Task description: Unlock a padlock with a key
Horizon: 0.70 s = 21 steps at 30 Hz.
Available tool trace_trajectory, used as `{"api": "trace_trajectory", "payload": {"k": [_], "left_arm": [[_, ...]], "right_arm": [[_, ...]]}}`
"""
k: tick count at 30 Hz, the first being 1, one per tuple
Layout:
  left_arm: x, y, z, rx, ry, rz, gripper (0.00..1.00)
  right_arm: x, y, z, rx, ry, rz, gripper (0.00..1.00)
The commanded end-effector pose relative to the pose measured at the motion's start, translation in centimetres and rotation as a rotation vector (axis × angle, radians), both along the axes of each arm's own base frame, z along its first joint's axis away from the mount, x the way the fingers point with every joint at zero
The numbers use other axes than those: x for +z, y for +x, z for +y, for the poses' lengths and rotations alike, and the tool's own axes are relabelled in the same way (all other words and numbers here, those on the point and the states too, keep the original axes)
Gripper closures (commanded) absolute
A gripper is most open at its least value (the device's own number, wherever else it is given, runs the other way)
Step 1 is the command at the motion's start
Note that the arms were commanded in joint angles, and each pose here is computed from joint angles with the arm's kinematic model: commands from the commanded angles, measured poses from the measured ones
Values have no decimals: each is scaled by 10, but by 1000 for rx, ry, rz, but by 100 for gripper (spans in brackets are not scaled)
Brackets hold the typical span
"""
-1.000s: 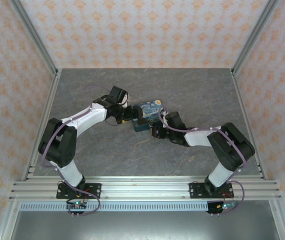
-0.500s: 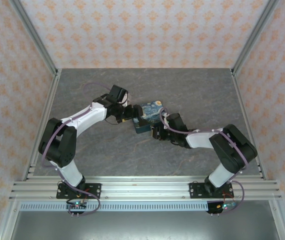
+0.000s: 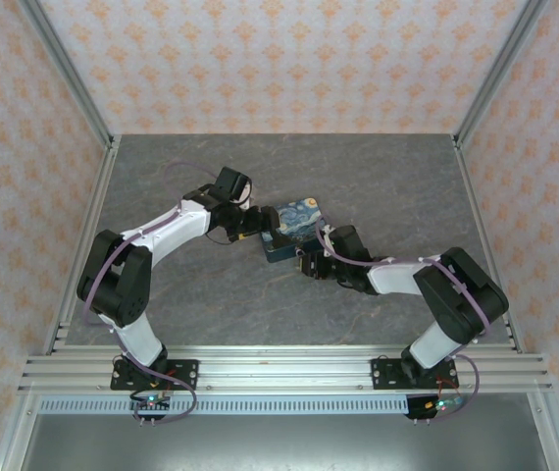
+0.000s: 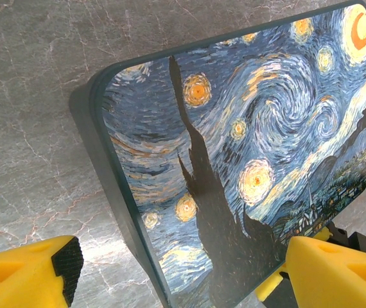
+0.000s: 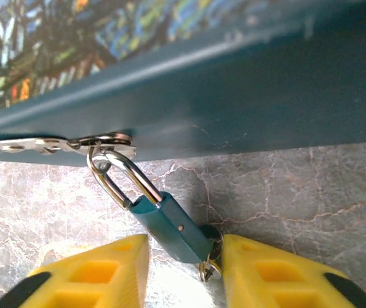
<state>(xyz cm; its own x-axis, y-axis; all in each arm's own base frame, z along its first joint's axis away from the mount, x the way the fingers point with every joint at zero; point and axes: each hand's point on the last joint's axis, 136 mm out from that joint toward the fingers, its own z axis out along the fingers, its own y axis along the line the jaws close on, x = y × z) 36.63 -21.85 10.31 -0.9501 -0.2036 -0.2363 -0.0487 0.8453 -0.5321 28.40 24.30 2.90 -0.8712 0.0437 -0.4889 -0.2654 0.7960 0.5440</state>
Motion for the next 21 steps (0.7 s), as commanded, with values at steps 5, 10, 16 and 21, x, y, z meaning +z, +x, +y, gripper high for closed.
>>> {"api": "trace_trajectory", "payload": {"k": [5,10,16,21], "left_arm": [[3,5,6,-2,29,-13,17],[3,4,12,-7,65,-37,17],[1,2,22,-4,132,-59,17],[-5,0,27,-11,208,-75,17]], "right_arm": [[0,-1,-3,-7,8,2,90],[2,0,-4,-33,34,3,95],[5,2,-4,-81,88,12,96],[6,5,-2,-128,140,29,100]]}}
